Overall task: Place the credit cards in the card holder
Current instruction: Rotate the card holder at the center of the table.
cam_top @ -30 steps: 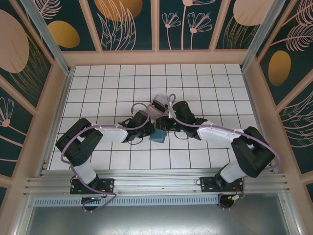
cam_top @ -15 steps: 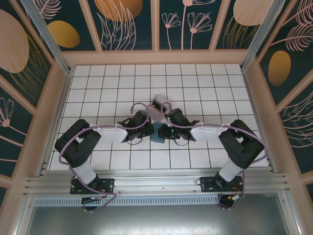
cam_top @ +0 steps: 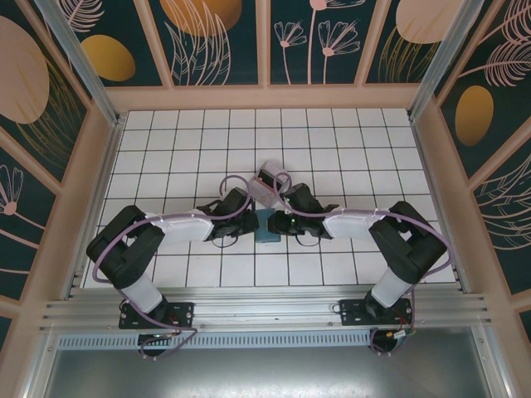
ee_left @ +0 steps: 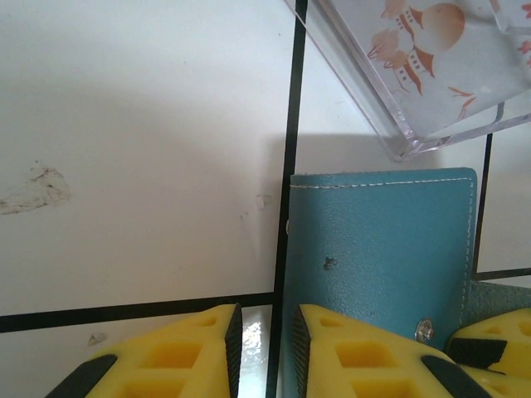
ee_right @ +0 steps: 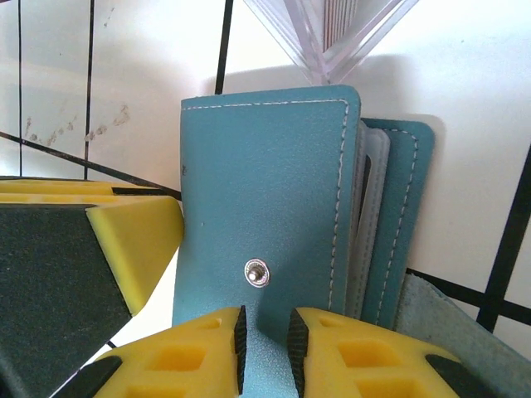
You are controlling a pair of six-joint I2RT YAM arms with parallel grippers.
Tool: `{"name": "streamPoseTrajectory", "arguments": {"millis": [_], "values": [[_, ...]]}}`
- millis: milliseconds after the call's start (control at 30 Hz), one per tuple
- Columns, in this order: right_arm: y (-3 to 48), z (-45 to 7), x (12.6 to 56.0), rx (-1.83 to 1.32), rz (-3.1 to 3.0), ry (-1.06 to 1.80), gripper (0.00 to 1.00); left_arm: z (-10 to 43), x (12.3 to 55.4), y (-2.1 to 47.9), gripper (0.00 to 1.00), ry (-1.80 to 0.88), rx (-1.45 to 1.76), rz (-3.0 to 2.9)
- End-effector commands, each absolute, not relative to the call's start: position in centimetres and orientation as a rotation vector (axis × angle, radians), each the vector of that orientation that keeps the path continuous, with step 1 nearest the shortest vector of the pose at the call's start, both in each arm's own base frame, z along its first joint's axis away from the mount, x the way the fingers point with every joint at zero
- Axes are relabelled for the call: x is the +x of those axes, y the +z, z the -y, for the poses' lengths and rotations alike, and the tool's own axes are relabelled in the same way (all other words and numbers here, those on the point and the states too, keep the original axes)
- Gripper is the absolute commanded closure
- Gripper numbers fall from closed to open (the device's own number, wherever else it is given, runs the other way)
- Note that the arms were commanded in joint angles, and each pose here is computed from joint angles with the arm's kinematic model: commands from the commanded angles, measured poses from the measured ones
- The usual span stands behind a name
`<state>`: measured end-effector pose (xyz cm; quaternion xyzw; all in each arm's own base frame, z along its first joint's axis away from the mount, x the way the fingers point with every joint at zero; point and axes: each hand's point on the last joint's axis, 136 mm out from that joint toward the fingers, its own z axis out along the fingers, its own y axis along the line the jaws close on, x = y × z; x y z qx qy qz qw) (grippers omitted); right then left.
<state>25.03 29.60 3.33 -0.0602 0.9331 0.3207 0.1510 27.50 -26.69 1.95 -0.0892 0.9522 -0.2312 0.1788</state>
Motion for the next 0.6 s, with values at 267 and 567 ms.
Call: {"name": "streamPoseTrajectory", "arguments": {"millis": [267, 567], "values": [[-1.9, -26.2, 22.8, -0.064, -2.854, 0.777, 0.73, 29.3, 25.9, 3.5, 0.67, -0.889, -0.159, -2.676], [-0.2, -26.6, 23.3, -0.056, -2.794, 0.848, 0.73, 26.9, 23.9, -1.3, 0.72, -0.724, -0.214, -2.814]]}}
